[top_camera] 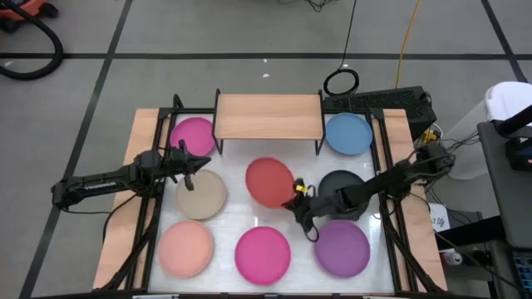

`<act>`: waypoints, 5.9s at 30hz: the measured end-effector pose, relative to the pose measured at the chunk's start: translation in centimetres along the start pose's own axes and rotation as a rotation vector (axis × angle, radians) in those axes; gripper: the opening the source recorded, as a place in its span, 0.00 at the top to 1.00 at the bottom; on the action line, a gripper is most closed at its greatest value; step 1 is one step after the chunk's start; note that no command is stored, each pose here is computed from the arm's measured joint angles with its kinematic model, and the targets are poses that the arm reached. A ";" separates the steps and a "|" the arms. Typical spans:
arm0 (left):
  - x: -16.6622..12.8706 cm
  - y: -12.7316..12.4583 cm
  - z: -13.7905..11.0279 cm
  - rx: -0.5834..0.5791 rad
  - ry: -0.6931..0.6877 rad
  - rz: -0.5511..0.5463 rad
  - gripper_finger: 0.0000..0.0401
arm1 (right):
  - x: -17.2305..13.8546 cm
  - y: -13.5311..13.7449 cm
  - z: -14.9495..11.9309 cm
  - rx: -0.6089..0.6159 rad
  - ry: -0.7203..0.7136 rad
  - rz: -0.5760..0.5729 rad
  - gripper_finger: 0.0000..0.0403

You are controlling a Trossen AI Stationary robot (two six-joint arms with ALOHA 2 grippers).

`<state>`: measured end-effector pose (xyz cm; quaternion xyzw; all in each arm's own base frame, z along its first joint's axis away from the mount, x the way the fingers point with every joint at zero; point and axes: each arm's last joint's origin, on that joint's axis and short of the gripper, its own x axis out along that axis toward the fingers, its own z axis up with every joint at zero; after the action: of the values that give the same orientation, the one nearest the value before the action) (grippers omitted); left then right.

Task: Place and stack plates onto a shelf
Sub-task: Put the orange plate on the shelf, then stack the top pink plate on the orange plate

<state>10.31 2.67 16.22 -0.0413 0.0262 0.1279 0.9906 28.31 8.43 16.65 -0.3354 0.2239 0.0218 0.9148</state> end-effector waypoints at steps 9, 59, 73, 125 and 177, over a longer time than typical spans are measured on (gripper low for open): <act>0.0 0.0 0.0 0.000 0.000 0.000 0.99 | -5.8 -7.4 2.7 -0.008 -0.053 -0.467 1.00; 0.0 0.0 0.0 0.000 0.000 0.000 0.99 | 0.0 -18.5 -5.4 0.206 0.462 -0.231 0.83; 0.0 0.0 0.0 0.000 0.000 0.000 0.99 | -3.9 -18.3 -0.3 0.157 0.231 -0.287 0.72; -2.9 -1.9 15.6 -0.305 -0.291 -0.182 0.99 | -13.1 -7.2 -0.2 0.512 -0.604 0.137 0.77; 8.9 1.5 2.8 -0.079 1.221 0.707 0.59 | -12.9 -7.0 -0.5 0.514 -0.560 0.155 0.77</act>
<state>18.69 6.62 18.35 -0.1305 0.5844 0.3967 0.6957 17.89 4.17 26.02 -0.0583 -0.0118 0.1251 0.9904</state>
